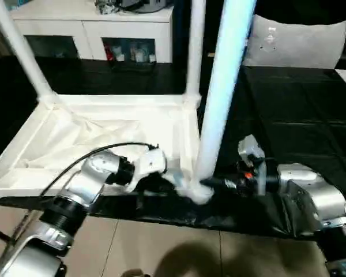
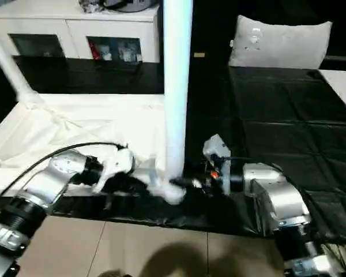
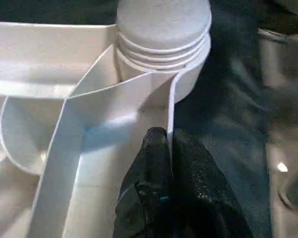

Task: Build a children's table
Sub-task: Rotate leg to tighten

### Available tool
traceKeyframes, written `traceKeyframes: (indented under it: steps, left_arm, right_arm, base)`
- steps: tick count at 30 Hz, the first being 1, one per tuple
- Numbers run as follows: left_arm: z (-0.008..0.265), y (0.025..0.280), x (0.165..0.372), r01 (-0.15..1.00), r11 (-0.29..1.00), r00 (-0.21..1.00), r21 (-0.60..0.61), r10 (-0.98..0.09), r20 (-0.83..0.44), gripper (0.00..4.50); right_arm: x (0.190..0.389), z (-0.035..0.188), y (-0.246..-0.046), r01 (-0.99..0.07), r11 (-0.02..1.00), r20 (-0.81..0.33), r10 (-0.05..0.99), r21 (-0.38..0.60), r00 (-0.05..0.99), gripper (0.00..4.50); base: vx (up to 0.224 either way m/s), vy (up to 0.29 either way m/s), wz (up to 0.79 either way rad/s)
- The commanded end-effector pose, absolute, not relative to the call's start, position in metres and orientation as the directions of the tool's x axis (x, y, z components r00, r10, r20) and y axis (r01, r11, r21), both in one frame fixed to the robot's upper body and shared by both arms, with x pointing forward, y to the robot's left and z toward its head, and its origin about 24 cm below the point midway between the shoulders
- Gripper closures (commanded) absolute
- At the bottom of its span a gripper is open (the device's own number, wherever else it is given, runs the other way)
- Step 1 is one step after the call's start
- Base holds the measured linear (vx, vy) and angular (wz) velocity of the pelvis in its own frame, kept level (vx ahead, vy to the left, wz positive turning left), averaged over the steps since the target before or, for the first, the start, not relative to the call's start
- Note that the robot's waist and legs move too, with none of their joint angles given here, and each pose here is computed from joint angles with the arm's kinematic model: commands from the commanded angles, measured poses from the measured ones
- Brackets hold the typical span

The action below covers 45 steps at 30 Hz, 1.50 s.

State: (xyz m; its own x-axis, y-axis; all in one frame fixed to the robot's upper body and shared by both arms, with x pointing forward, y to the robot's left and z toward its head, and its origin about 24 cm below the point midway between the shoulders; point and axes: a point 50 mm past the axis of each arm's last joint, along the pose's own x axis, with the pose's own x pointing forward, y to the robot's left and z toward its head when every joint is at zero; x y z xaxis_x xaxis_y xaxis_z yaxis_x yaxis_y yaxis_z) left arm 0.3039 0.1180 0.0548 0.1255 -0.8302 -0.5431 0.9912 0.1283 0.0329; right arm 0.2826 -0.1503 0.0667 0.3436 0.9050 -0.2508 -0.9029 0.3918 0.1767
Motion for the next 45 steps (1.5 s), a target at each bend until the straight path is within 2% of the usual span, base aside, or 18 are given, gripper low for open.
traceKeyframes:
  steps: [1, 5, 6, 7, 8, 13, 15, 19, 23, 25, 26, 31, 33, 36, 37, 39, 43, 45]
  left_arm:
    - [0.070, 0.089, 0.314, 0.973, 0.217, 0.230, 0.082, -0.859, -0.456, 4.50]
    - [0.073, 0.070, 0.326, 0.923, 0.378, 0.374, 0.077, -0.826, -0.423, 4.50]
    - [0.073, 0.070, 0.326, 0.923, 0.378, 0.374, 0.077, -0.826, -0.423, 4.50]
    - [0.076, 0.060, 0.334, 0.879, 0.468, 0.461, 0.088, -0.792, -0.399, 4.50]
    - [0.078, 0.056, 0.336, 0.860, 0.501, 0.495, 0.092, -0.777, -0.388, 4.50]
    - [0.084, 0.046, 0.342, 0.795, 0.598, 0.592, 0.097, -0.731, -0.340, 4.50]
    - [0.086, 0.042, 0.342, 0.785, 0.611, 0.607, 0.106, -0.722, -0.332, 4.50]
    - [0.085, 0.035, 0.339, 0.794, 0.592, 0.600, 0.137, -0.727, -0.334, 4.50]
    - [0.083, 0.040, 0.340, 0.805, 0.572, 0.588, 0.158, -0.735, -0.337, 4.50]
    - [0.080, 0.046, 0.339, 0.821, 0.545, 0.567, 0.170, -0.748, -0.345, 4.50]
    - [0.077, 0.056, 0.336, 0.853, 0.485, 0.521, 0.193, -0.771, -0.367, 4.50]
    - [0.073, 0.064, 0.333, 0.880, 0.433, 0.474, 0.193, -0.787, -0.394, 4.50]
    - [0.071, 0.070, 0.331, 0.898, 0.399, 0.441, 0.189, -0.799, -0.410, 4.50]
    - [0.069, 0.085, 0.323, 0.948, 0.258, 0.315, 0.185, -0.834, -0.453, 4.50]
    - [0.069, 0.091, 0.317, 0.973, 0.146, 0.216, 0.181, -0.855, -0.471, 4.50]
    - [0.068, 0.092, 0.315, 0.977, 0.124, 0.194, 0.174, -0.857, -0.477, 4.50]
    - [0.068, 0.100, 0.307, 0.991, 0.008, 0.078, 0.136, -0.851, -0.519, 4.50]
    - [0.067, 0.103, 0.304, 0.991, -0.031, 0.043, 0.127, -0.840, -0.541, 4.50]
  right_arm:
    - [0.286, 0.059, -0.125, -0.855, 0.469, -0.225, 0.878, 0.223, 0.424, 2.59]
    - [0.300, 0.055, -0.111, -0.749, 0.625, -0.245, 0.778, 0.218, 0.578, 2.59]
    - [0.300, 0.055, -0.111, -0.749, 0.625, -0.245, 0.778, 0.218, 0.578, 2.59]
    - [0.309, 0.054, -0.102, -0.666, 0.718, -0.257, 0.696, 0.205, 0.671, 2.60]
    - [0.313, 0.054, -0.099, -0.632, 0.750, -0.259, 0.661, 0.197, 0.704, 2.60]
    - [0.324, 0.058, -0.089, -0.525, 0.832, -0.233, 0.554, 0.178, 0.799, 2.60]
    - [0.327, 0.059, -0.087, -0.501, 0.849, -0.220, 0.527, 0.167, 0.821, 2.05]
    - [0.328, 0.062, -0.087, -0.473, 0.867, -0.174, 0.495, 0.155, 0.851, 1.63]
    - [0.323, 0.068, -0.097, -0.522, 0.843, -0.123, 0.537, 0.134, 0.835, 1.32]
    - [0.320, 0.069, -0.111, -0.553, 0.825, -0.106, 0.564, 0.116, 0.819, 1.08]
    - [0.316, 0.071, -0.128, -0.607, 0.789, -0.109, 0.614, 0.092, 0.782, 1.02]
    - [0.312, 0.072, -0.140, -0.658, 0.750, -0.122, 0.661, 0.069, 0.740, 0.63]
    - [0.310, 0.072, -0.147, -0.694, 0.719, -0.140, 0.692, 0.048, 0.708, 0.42]
    - [0.304, 0.075, -0.161, -0.796, 0.605, -0.199, 0.780, -0.002, 0.594, 0.11]
    - [0.301, 0.076, -0.165, -0.847, 0.532, -0.229, 0.823, -0.011, 0.520, 0.11]
    - [0.301, 0.077, -0.166, -0.856, 0.516, -0.232, 0.832, -0.008, 0.504, 0.11]
    - [0.297, 0.080, -0.166, -0.912, 0.410, -0.238, 0.887, 0.013, 0.396, 0.11]
    - [0.296, 0.079, -0.165, -0.928, 0.372, -0.240, 0.903, 0.027, 0.356, 0.45]
  base:
    - [0.000, 0.000, 0.00]
    - [0.000, 0.000, 0.00]
    - [0.000, 0.000, 0.00]
    - [0.000, 0.000, 0.00]
    - [0.000, 0.000, 0.00]
    - [0.000, 0.000, 0.00]
    - [0.000, 0.000, 0.00]
    - [0.000, 0.000, 0.00]
    - [0.000, 0.000, 0.00]
    - [0.000, 0.000, 0.00]
    - [0.000, 0.000, 0.00]
    - [0.000, 0.000, 0.00]
    - [0.000, 0.000, 0.00]
    - [0.000, 0.000, 0.00]
    - [0.000, 0.000, 0.00]
    - [0.000, 0.000, 0.00]
    - [0.000, 0.000, 0.00]
    - [0.000, 0.000, 0.00]
